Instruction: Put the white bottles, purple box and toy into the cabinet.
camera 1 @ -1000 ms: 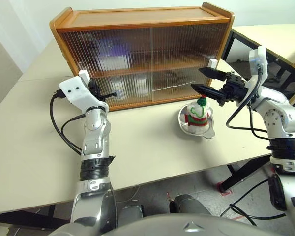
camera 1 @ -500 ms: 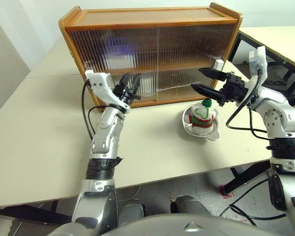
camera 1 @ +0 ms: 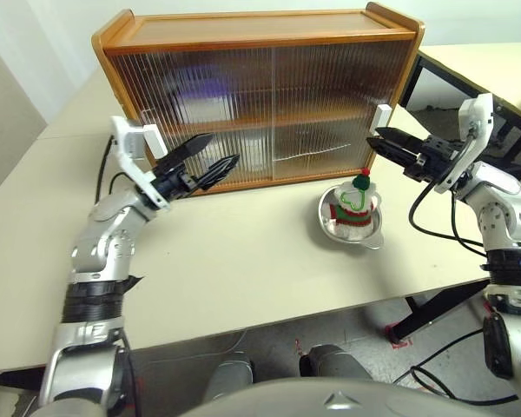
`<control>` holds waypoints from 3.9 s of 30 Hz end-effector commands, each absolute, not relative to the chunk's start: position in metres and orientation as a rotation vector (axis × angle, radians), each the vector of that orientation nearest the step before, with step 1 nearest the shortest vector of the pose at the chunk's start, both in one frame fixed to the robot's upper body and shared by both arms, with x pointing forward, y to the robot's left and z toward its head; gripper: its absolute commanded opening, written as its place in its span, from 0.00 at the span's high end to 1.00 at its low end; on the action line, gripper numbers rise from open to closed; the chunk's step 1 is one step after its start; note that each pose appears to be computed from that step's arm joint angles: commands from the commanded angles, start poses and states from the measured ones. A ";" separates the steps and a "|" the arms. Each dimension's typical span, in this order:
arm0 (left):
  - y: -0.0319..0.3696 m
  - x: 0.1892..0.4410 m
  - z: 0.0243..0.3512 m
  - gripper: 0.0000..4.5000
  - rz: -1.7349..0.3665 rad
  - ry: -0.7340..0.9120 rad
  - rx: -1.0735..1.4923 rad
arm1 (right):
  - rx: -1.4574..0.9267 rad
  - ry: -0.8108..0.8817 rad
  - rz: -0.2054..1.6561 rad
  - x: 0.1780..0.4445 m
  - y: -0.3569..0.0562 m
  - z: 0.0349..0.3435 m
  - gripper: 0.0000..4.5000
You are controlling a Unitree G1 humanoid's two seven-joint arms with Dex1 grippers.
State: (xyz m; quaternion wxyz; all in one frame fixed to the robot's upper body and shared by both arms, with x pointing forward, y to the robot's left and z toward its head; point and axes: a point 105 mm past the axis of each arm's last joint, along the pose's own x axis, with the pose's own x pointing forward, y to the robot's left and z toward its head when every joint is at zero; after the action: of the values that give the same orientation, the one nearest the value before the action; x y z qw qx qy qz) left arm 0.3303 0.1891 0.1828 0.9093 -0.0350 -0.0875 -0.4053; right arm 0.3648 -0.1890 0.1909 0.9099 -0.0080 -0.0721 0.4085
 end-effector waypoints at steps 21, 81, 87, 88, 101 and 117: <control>0.199 0.306 0.166 0.00 -0.876 -0.114 -0.093 | -0.070 -0.109 0.492 0.435 -0.220 0.168 0.99; 0.189 0.307 0.172 0.00 -0.872 -0.146 -0.096 | 0.052 -0.024 0.795 0.437 -0.068 0.179 0.99; 0.188 0.308 0.172 0.00 -0.871 -0.149 -0.096 | 0.081 -0.016 0.850 0.431 -0.042 0.181 0.99; 0.188 0.308 0.172 0.00 -0.871 -0.149 -0.096 | 0.082 -0.015 0.856 0.431 -0.039 0.181 0.99; 0.188 0.308 0.172 0.00 -0.868 -0.151 -0.095 | 0.103 -0.010 0.908 0.429 -0.011 0.185 0.99; 0.182 0.309 0.169 0.00 -0.883 -0.155 -0.108 | 0.023 -0.056 0.793 0.437 -0.054 0.193 0.96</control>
State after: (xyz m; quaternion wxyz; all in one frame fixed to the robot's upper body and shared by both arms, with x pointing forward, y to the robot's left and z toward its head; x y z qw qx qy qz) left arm 0.3084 0.1876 0.1691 0.9040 -0.0558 -0.0740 -0.4174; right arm 0.4349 -0.0387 0.1923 0.9125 0.0266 -0.0234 0.4076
